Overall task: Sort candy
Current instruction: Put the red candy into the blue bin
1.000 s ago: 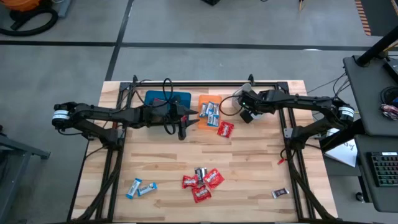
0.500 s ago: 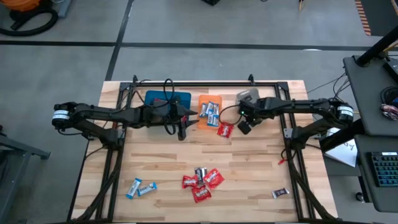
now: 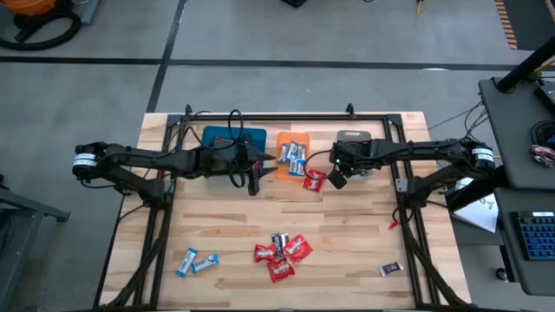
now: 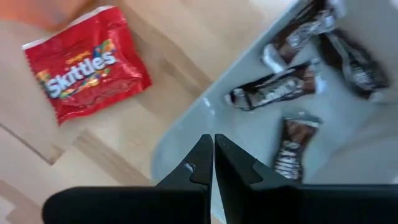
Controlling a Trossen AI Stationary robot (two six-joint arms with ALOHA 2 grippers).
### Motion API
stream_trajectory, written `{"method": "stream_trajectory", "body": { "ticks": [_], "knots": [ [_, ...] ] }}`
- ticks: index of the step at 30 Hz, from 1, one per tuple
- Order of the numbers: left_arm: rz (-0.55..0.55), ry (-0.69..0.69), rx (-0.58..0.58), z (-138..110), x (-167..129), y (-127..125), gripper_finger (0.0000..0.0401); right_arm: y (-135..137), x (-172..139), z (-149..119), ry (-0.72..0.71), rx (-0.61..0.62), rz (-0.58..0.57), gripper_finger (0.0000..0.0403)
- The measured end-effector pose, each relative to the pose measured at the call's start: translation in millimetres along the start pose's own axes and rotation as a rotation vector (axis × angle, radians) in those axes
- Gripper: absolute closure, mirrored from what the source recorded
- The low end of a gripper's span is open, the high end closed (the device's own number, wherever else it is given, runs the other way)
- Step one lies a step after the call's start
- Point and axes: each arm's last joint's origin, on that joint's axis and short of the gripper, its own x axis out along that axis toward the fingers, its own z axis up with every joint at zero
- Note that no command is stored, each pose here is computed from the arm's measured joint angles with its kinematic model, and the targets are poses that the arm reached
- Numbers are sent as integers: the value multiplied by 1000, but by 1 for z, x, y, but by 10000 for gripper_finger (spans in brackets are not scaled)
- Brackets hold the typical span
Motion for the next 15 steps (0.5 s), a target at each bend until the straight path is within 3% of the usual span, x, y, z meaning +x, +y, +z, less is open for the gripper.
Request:
{"method": "stream_trajectory", "body": {
  "ticks": [7,15],
  "knots": [
    [0,-7,-13,1,0,0,259,10,-26,11,-122,-17,39,394],
    [0,-12,-16,1,0,0,259,57,-25,5,-199,-164,216,394]
  ]
}}
